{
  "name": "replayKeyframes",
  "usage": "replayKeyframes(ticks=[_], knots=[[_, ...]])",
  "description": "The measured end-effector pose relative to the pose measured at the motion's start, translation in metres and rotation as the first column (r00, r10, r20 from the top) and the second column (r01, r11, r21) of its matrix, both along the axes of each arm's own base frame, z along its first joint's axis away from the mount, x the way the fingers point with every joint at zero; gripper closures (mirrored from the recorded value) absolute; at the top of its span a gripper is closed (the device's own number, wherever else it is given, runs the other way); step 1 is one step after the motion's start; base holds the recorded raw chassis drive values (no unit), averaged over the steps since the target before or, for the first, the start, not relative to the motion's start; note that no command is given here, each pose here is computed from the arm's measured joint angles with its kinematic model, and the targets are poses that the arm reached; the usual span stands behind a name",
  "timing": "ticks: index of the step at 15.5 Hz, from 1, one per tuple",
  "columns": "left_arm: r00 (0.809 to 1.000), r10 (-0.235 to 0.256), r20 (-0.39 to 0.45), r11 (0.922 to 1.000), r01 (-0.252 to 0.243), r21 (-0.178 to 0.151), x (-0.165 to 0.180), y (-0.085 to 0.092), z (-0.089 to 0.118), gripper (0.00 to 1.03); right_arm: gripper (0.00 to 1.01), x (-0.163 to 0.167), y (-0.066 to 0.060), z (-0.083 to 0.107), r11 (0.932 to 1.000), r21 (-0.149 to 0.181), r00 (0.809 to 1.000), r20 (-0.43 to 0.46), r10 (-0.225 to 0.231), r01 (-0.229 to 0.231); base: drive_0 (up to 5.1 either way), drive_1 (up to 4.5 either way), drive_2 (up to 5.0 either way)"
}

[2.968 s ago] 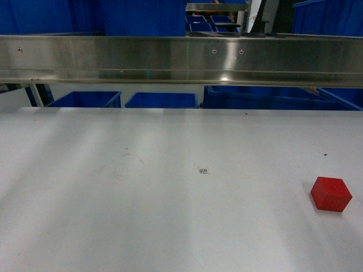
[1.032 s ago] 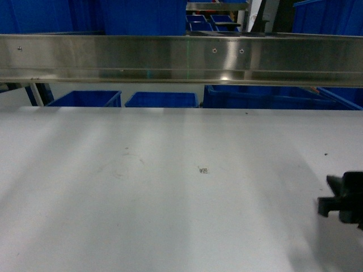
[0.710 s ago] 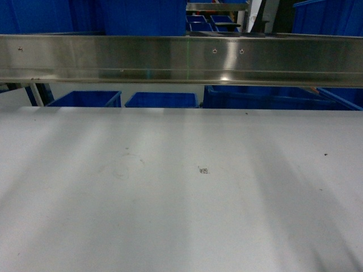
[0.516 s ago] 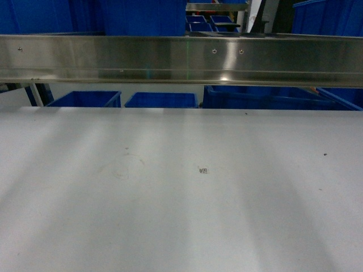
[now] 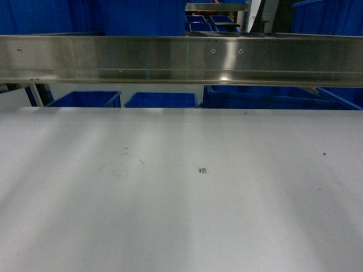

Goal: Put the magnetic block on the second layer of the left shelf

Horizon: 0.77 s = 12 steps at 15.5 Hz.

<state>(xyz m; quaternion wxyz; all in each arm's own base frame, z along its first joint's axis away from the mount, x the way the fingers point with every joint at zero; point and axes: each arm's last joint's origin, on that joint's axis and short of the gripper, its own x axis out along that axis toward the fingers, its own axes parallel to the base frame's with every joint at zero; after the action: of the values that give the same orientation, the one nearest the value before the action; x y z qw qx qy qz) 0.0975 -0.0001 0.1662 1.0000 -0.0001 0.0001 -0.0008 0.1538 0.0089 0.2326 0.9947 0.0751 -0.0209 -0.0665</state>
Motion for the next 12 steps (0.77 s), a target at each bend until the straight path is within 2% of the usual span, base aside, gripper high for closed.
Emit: replayKeyframes(ticks=[1,3,4,6,7,10,11,12], knots=[[1.000,0.001,0.000,1.0000,-0.001,0.000,0.000,0.000,0.000,0.05,0.67,0.001,-0.008,0.000,0.9998,-0.003,1.000,-0.004,0.019,-0.019,0.0,0.00,0.0],[1.000,0.001,0.000,1.0000,-0.001,0.000,0.000,0.000,0.000,0.05,0.67,0.006,-0.034,-0.005,0.9997,-0.001,0.998,-0.052,-0.023,0.023,0.0,0.00,0.0],[1.000,0.001,0.000,1.0000,-0.001,0.000,0.000,0.000,0.000,0.05,0.67,0.004,-0.039,-0.006,0.9997,0.001,0.998,-0.059,-0.025,0.025,0.0,0.00,0.0],[1.000,0.001,0.000,1.0000,-0.001,0.000,0.000,0.000,0.000,0.05,0.67,0.001,-0.030,-0.002,0.9991,-0.003,0.999,-0.035,0.042,-0.042,0.0,0.00,0.0],[1.000,0.001,0.000,1.0000,-0.001,0.000,0.000,0.000,0.000,0.05,0.67,0.000,-0.026,-0.002,0.9982,-0.002,0.997,-0.038,0.060,-0.060,0.0,0.00,0.0],[1.000,0.001,0.000,1.0000,-0.001,0.000,0.000,0.000,0.000,0.05,0.67,0.001,-0.022,-0.002,0.9979,-0.001,0.997,-0.049,0.065,-0.065,0.0,0.00,0.0],[1.000,0.001,0.000,1.0000,-0.001,0.000,0.000,0.000,0.000,0.05,0.67,0.000,-0.021,-0.001,0.9966,-0.006,0.996,-0.043,0.082,-0.082,0.0,0.00,0.0],[1.000,0.001,0.000,1.0000,-0.001,0.000,0.000,0.000,0.000,0.05,0.67,-0.002,-0.019,0.001,0.9948,-0.034,0.995,-0.029,0.096,-0.097,0.0,0.00,0.0]])
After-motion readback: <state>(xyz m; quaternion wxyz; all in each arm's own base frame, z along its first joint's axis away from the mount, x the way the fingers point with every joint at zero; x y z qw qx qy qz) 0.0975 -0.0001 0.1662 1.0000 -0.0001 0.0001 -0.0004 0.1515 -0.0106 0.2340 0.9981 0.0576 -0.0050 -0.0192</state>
